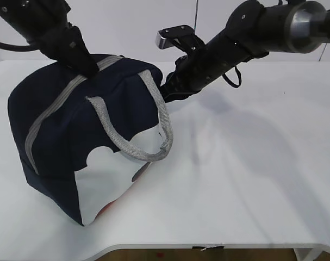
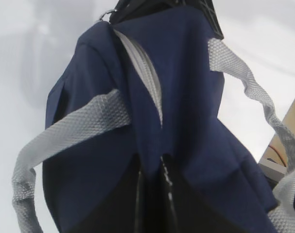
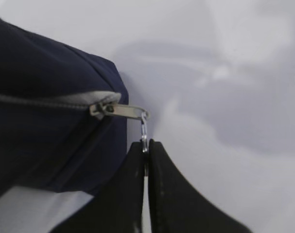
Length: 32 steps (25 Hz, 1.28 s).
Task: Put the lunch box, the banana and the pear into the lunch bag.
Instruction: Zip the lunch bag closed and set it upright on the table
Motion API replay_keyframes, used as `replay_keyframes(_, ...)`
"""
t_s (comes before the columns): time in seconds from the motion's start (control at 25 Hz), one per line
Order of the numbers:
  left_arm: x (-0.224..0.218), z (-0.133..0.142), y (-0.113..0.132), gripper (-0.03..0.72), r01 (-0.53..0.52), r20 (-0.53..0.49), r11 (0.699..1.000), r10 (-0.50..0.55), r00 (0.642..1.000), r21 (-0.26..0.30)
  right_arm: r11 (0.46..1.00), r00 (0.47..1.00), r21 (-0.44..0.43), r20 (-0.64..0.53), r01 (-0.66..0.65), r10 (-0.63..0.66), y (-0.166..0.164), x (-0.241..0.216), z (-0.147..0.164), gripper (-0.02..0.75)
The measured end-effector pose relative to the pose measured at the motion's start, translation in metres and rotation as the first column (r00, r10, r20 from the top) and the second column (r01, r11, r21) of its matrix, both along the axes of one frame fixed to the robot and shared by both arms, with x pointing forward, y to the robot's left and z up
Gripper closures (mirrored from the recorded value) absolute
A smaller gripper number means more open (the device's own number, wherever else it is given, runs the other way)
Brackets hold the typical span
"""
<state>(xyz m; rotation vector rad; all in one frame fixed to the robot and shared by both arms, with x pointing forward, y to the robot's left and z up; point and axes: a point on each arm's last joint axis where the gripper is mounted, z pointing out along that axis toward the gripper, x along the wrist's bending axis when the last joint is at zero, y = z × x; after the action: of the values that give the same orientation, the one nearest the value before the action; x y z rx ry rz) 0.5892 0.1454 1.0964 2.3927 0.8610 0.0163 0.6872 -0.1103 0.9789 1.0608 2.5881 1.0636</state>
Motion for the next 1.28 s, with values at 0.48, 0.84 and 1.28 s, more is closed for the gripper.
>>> replay_keyframes(0.48, -0.001, 0.000, 0.000, 0.675, 0.005, -0.008, 1.000, -0.005, 1.000, 0.004, 1.000, 1.000, -0.002, 0.003, -0.004, 0.004, 0.000, -0.001, 0.005, 0.729)
replay_keyframes(0.84, -0.001, 0.000, 0.000, 0.622, -0.004, -0.019, 1.000, 0.004, 1.000, 0.003, 1.000, 1.000, -0.005, 0.005, 0.001, -0.001, -0.002, -0.002, 0.007, 0.486)
replay_keyframes(1.28, -0.002, 0.005, 0.000, 0.312, -0.023, -0.010, 1.000, 0.022, 1.000, -0.011, 0.997, 0.995, -0.068, 0.089, -0.031, 0.038, -0.006, -0.001, 0.035, 0.337)
